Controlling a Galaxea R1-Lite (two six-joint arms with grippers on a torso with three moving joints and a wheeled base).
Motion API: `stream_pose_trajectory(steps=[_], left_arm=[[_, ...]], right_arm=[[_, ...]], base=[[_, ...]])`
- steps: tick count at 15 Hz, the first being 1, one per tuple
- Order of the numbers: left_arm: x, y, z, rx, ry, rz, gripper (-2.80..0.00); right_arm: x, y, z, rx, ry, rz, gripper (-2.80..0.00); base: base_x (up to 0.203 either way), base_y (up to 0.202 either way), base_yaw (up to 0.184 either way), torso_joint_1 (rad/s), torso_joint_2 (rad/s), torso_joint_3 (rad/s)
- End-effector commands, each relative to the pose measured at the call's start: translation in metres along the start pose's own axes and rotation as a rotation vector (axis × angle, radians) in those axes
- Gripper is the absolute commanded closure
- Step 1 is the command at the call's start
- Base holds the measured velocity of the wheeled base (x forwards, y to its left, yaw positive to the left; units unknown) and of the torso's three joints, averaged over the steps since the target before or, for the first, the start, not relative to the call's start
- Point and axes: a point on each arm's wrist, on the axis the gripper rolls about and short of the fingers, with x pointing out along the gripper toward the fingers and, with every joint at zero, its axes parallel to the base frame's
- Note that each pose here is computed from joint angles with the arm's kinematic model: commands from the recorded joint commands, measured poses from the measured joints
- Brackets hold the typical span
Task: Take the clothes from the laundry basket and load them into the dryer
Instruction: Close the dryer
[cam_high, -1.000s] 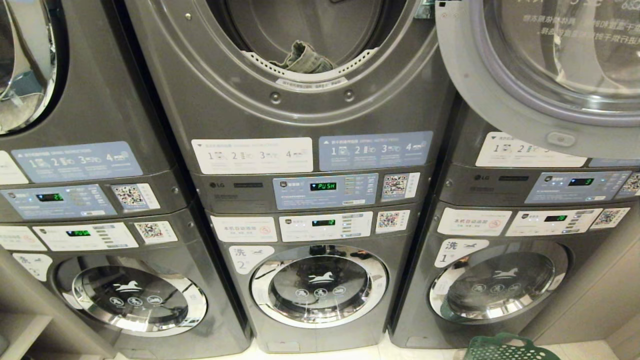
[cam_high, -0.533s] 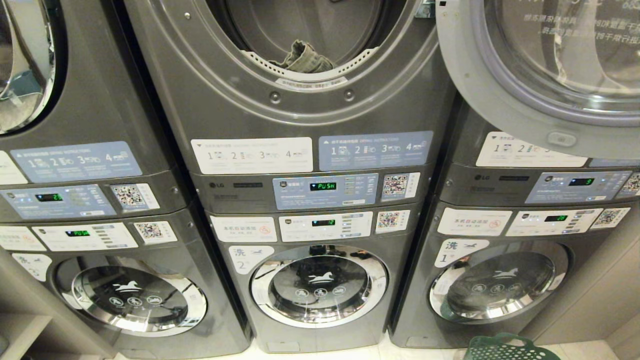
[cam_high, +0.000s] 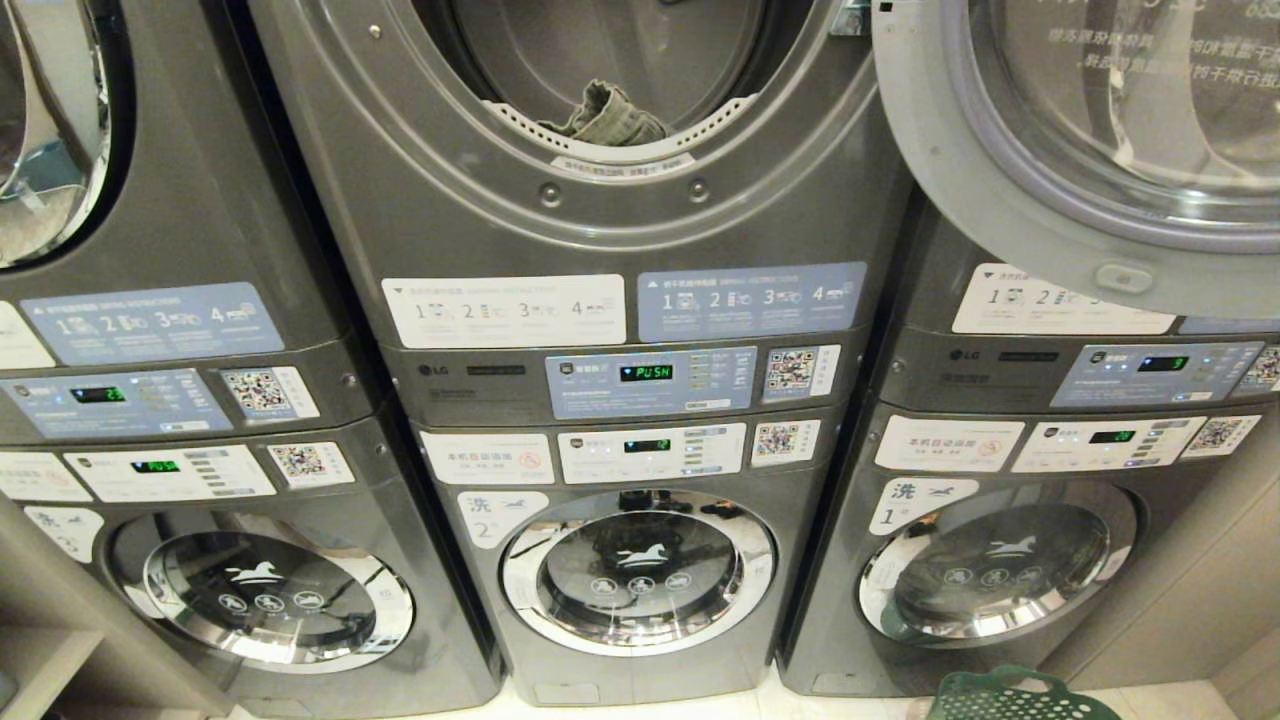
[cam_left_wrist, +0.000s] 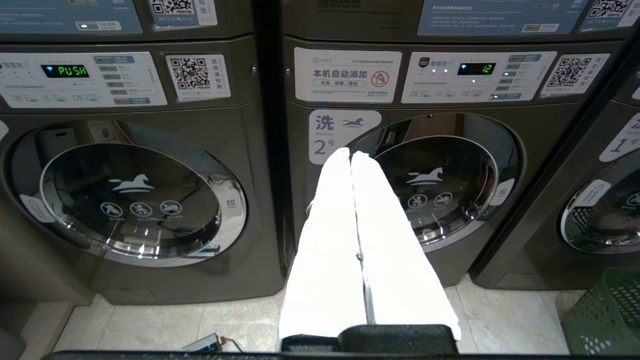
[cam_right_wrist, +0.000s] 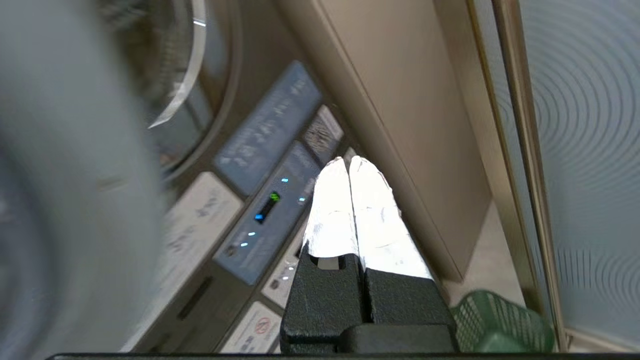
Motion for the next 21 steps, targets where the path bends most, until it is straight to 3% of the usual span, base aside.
stream_pose_trajectory(steps=[1, 2, 6, 8, 13, 16, 18, 21], left_arm=[[0.0, 0.0, 0.0, 0.0, -0.002, 0.0, 0.0], [0.0, 0.0, 0.0, 0.0, 0.0, 0.0, 0.0], [0.0, 0.0, 0.0, 0.0, -0.002, 0.0, 0.0], [0.0, 0.0, 0.0, 0.0, -0.001, 0.0, 0.0], [0.0, 0.0, 0.0, 0.0, -0.002, 0.0, 0.0], [0.0, 0.0, 0.0, 0.0, 0.0, 0.0, 0.0], [0.0, 0.0, 0.0, 0.0, -0.002, 0.0, 0.0], [0.0, 0.0, 0.0, 0.0, -0.002, 0.0, 0.0]], right_arm=[[0.049, -0.021, -0.017, 0.013, 0.064, -0.071, 0.0], [0.065, -0.025, -0.019, 0.016, 0.053, -0.025, 0.0], [0.081, -0.027, -0.027, -0.009, 0.108, 0.295, 0.0], [0.096, -0.031, -0.033, -0.024, 0.116, 0.396, 0.0], [0.145, -0.042, -0.043, -0.062, 0.04, 0.538, 0.0], [0.162, -0.045, -0.045, -0.041, -0.032, 0.679, 0.0], [0.174, -0.053, -0.057, -0.01, 0.04, 0.71, 0.0], [0.187, -0.048, -0.051, 0.003, 0.047, 0.762, 0.0]], base=[[0.0, 0.0, 0.0, 0.0, 0.0, 0.0], [0.0, 0.0, 0.0, 0.0, 0.0, 0.0], [0.0, 0.0, 0.0, 0.0, 0.0, 0.0], [0.0, 0.0, 0.0, 0.0, 0.0, 0.0], [0.0, 0.0, 0.0, 0.0, 0.0, 0.0], [0.0, 0.0, 0.0, 0.0, 0.0, 0.0], [0.0, 0.0, 0.0, 0.0, 0.0, 0.0], [0.0, 0.0, 0.0, 0.0, 0.0, 0.0]])
